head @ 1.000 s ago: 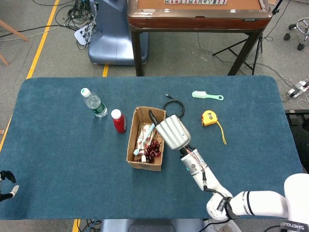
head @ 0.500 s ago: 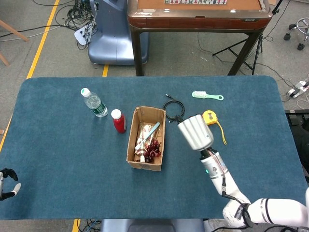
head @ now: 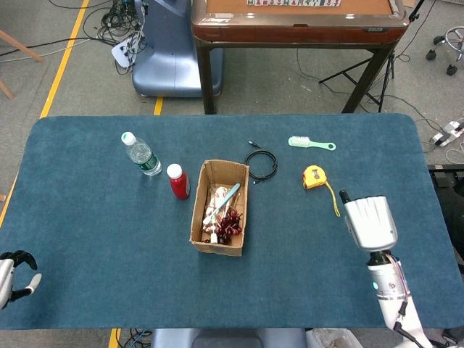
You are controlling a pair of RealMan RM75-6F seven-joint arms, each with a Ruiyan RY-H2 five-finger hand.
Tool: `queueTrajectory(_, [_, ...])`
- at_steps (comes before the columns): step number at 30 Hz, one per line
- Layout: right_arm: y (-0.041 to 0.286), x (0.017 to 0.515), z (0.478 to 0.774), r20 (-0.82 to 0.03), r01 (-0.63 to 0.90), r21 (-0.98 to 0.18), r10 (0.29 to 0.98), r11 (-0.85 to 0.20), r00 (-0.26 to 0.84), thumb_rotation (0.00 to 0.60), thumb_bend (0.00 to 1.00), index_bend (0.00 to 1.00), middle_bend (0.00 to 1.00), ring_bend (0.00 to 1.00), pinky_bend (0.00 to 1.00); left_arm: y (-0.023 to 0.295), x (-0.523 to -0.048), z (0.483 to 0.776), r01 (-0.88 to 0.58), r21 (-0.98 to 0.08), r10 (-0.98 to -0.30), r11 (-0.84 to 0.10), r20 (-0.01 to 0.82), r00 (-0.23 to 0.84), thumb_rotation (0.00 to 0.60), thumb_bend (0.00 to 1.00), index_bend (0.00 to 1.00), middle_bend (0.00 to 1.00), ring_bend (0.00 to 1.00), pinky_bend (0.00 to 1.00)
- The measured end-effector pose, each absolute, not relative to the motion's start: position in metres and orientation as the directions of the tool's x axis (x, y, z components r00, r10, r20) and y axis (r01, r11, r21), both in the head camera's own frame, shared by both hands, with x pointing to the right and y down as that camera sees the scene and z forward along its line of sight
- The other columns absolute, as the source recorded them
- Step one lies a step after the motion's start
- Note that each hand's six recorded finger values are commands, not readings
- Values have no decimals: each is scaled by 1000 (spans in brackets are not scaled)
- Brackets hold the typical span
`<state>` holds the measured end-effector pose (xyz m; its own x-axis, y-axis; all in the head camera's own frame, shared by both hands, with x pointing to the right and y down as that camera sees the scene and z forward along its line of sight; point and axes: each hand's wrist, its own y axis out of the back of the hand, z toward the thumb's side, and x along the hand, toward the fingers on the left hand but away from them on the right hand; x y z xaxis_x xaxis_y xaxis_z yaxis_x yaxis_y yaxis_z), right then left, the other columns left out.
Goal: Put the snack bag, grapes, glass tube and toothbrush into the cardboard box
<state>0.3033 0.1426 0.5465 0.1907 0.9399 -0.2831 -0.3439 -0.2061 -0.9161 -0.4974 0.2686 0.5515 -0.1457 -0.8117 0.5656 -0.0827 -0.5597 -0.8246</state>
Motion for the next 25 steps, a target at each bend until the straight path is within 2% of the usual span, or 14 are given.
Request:
queueTrajectory(2, [148, 311, 546, -287, -325, -920, 941, -218, 181, 600, 0, 514, 800, 800, 898, 269, -497, 551, -82, -826, -814, -557, 563, -143, 600, 280, 550, 462, 377, 650])
queueTrajectory(5, [157, 324, 549, -293, -290, -927, 942, -237, 166, 600, 0, 462, 617, 632, 797, 267, -495, 548, -96, -837, -827, -539, 547, -131, 600, 279, 549, 462, 376, 650])
queueTrajectory(9, [168, 343, 554, -293, -220, -941, 944, -257, 151, 600, 0, 344, 389, 373, 539, 262, -490, 541, -119, -868, -866, -481, 492, -90, 600, 279, 532, 456, 367, 650])
queueTrajectory(12, [175, 358, 557, -275, -163, -954, 951, -252, 142, 600, 0, 340, 308, 276, 409, 259, -487, 536, -137, -890, -893, -436, 447, -61, 600, 279, 500, 438, 365, 647])
queueTrajectory(18, [191, 395, 559, -224, -64, -974, 968, -218, 115, 600, 0, 340, 276, 247, 380, 258, -485, 533, -161, -908, -918, -386, 396, -33, 600, 279, 454, 429, 365, 645])
queueTrajectory(25, [203, 416, 554, -232, -54, -972, 970, -228, 76, 600, 0, 340, 278, 248, 380, 257, -485, 537, -156, -901, -910, -405, 415, -31, 600, 279, 448, 429, 365, 645])
